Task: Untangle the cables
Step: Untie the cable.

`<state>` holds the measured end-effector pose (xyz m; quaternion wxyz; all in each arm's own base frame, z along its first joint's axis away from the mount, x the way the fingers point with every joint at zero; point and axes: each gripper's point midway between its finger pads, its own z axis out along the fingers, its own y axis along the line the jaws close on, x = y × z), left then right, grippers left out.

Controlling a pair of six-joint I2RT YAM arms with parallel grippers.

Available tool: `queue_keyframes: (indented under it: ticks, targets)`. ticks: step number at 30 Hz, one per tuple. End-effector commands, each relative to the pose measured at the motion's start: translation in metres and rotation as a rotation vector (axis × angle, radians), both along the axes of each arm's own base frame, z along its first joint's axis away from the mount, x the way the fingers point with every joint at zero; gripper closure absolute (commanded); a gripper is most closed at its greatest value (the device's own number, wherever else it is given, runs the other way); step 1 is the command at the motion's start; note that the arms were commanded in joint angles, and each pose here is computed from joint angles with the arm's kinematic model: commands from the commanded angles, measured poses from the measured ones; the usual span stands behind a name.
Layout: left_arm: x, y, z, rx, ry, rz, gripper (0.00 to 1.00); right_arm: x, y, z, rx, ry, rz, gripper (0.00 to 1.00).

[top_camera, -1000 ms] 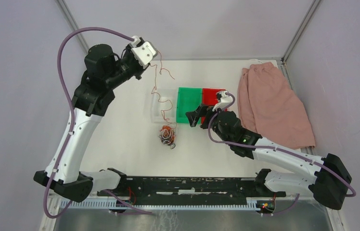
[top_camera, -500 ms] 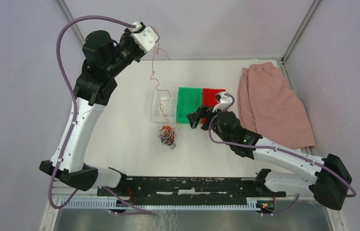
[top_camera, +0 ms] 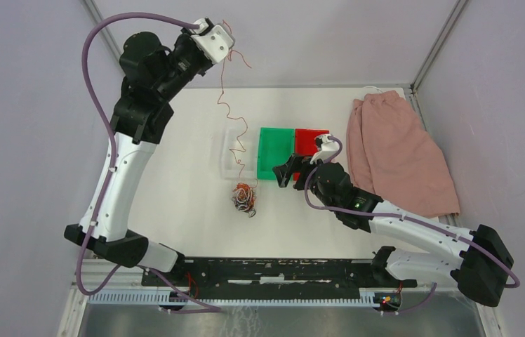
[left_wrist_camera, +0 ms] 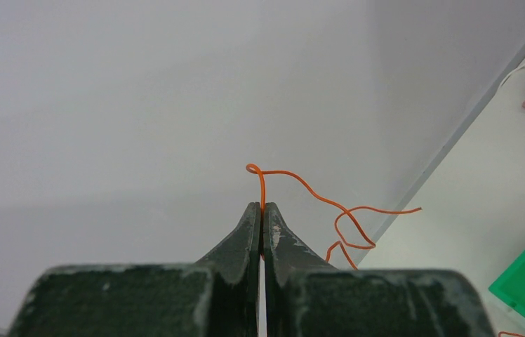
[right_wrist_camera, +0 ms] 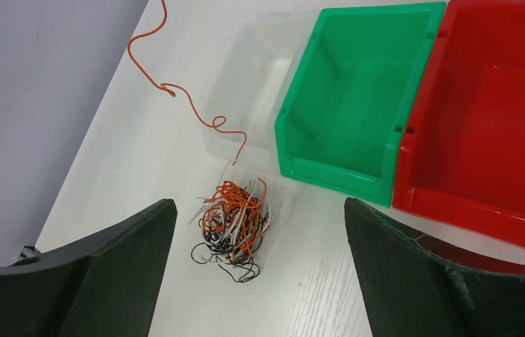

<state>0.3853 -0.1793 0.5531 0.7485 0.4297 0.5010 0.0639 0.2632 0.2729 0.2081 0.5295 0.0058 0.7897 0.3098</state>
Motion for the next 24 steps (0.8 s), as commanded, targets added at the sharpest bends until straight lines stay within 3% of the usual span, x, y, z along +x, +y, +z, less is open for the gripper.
queue_keyframes:
  ticks: [1,11,20,22,24]
  targets:
    - [-0.007,0.002,0.011,0.010,-0.069,-0.005,0.97,0.004,-0.003,0.020,0.047,-0.034,-0.029,0.04]
    - [-0.019,0.007,0.106,-0.107,-0.300,-0.003,0.97,0.005,-0.003,0.015,0.030,-0.026,-0.031,0.04]
    - [-0.023,0.002,0.038,-0.040,-0.186,-0.037,0.97,0.003,-0.002,0.009,0.027,-0.010,-0.025,0.04]
    - [-0.026,0.005,0.063,-0.053,-0.287,-0.026,0.97,0.003,-0.002,0.010,0.028,-0.010,-0.023,0.04]
    - [-0.033,0.009,0.115,-0.090,-0.415,-0.013,0.97,0.003,-0.001,0.010,0.020,-0.008,-0.021,0.04]
